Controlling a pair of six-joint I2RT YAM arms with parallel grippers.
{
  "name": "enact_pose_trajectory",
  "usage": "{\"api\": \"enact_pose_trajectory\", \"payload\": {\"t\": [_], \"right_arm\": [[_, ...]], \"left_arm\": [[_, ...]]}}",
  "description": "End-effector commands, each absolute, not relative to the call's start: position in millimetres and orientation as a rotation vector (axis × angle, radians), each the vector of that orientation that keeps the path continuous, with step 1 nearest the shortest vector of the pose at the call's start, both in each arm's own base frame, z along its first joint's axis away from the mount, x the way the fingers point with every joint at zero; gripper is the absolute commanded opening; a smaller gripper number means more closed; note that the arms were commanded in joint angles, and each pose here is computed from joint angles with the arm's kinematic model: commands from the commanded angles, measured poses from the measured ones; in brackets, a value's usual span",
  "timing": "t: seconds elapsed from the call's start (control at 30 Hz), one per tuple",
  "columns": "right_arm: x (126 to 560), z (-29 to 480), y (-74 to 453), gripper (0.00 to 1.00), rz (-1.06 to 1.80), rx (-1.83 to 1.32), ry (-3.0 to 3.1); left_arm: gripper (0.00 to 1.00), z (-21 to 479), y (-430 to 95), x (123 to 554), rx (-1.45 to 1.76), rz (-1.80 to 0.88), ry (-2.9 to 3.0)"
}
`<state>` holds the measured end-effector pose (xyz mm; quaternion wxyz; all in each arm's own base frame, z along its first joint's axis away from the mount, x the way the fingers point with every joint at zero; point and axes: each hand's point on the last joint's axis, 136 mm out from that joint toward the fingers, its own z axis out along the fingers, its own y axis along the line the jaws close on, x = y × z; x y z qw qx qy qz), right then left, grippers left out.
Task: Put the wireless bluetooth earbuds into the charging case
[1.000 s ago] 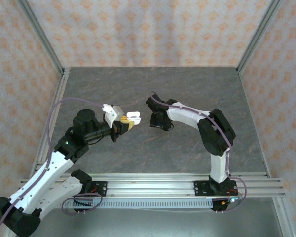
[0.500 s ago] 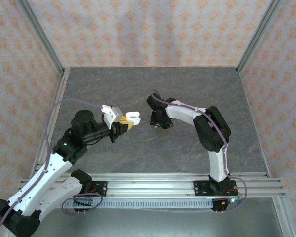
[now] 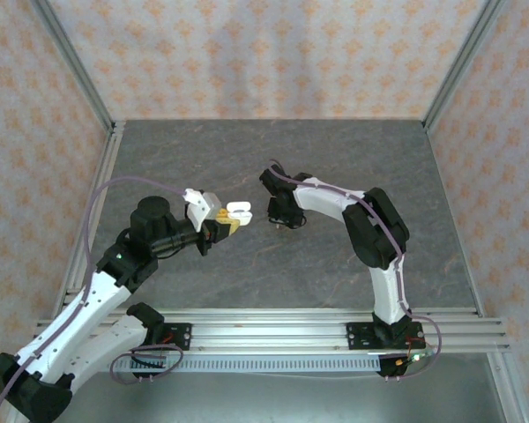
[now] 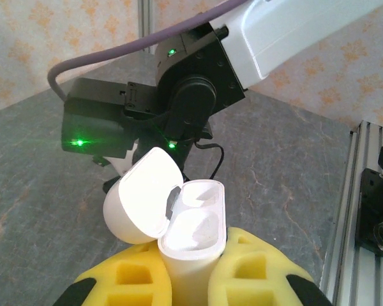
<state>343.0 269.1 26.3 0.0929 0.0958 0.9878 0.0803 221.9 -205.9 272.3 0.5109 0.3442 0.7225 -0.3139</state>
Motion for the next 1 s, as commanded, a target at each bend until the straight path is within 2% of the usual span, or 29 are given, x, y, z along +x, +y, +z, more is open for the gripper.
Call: {"api": "enact_pose_trajectory", "payload": {"t": [0.0,0.33,0.63,0.97], "right_arm": [[349.7,34.8,270.1,0.22,0.238,0.245,2.906],[356.2,85.8,261.5,0.21,0.325,0.229,2.725],[355.5,180.8,262.9,0.21,0.455,0.134,2.394],[327.9,285.2,285.5,0.18,0.727,0.018,2.005]], "left_arm": [[0.0,276.2,-214.0,220.1,0.85,-0.799,1.679],[0.0,251.8,-208.1,226.3,0.809,-0.759,1.728],[0.0,252.0,-208.0,231.3,0.77,-0.757,1.694],[0.0,264.6,-211.2,245.2,0.704,-0.762,1.665]]}}
